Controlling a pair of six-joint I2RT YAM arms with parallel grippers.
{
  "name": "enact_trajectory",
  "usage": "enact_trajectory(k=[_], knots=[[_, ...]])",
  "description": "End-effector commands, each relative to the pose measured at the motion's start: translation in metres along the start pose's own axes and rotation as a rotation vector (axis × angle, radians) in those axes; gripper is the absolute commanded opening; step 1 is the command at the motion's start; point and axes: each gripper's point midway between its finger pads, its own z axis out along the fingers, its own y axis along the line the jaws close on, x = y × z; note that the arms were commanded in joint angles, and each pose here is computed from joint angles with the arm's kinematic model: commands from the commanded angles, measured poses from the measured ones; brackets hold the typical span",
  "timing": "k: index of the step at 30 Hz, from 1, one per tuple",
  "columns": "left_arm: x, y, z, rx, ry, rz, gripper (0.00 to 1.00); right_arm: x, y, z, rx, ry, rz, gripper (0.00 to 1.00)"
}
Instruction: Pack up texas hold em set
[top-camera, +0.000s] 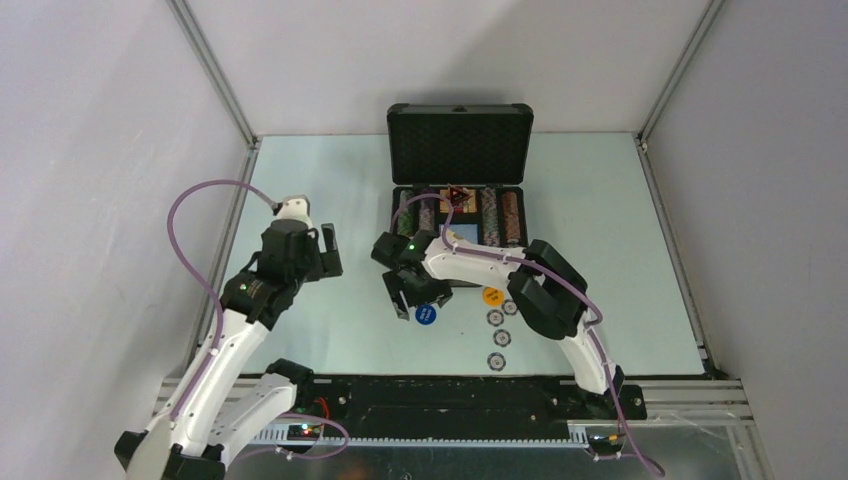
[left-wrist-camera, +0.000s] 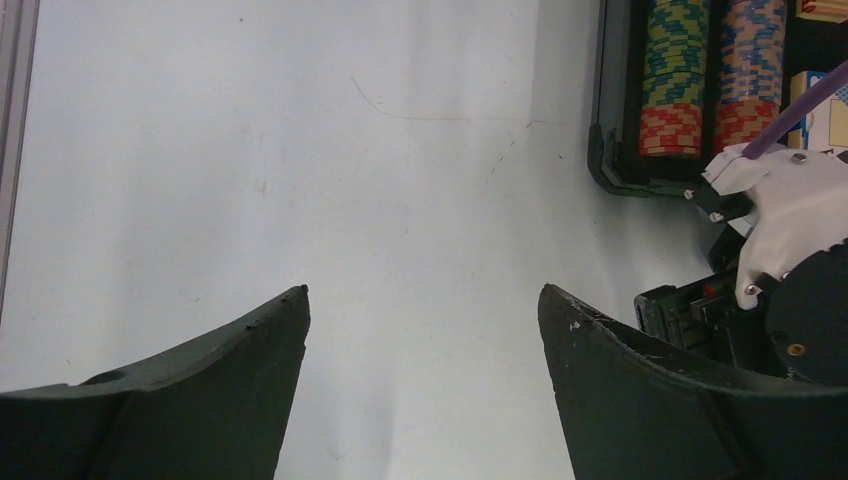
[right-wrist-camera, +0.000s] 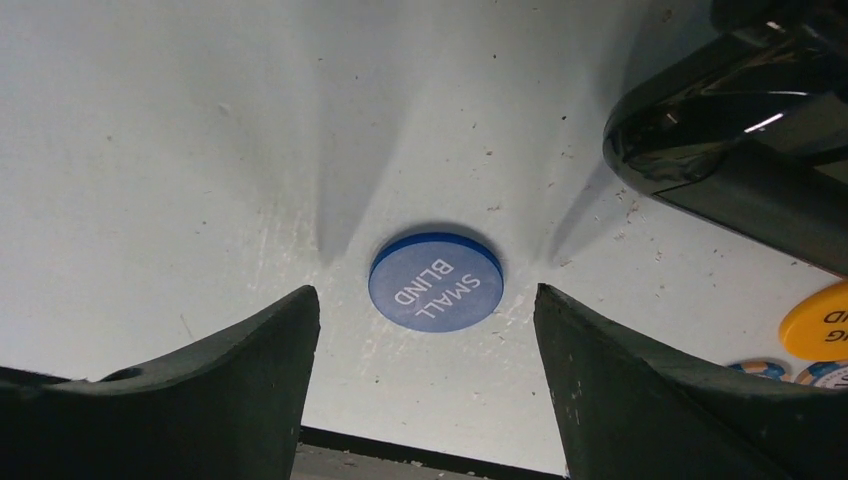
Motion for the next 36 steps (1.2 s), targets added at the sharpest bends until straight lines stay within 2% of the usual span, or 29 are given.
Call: enact_trajectory(k=[1, 23, 36], knots=[[-0.012, 0.004, -0.003, -0.016, -0.051, -0.020, 0.89, -0.005, 0.000, 0.000, 0.006, 0.005, -0.005, 0.81], [-0.010, 0.006, -0.001, -0.023, -0.045, -0.021, 0.90, 0.002, -0.005, 0.016, 0.026, 0.048, -0.017, 0.70], [-0.009, 0.005, 0.001, -0.015, -0.035, -0.017, 0.90, 0.013, -0.004, 0.014, 0.025, 0.069, -0.026, 0.76]])
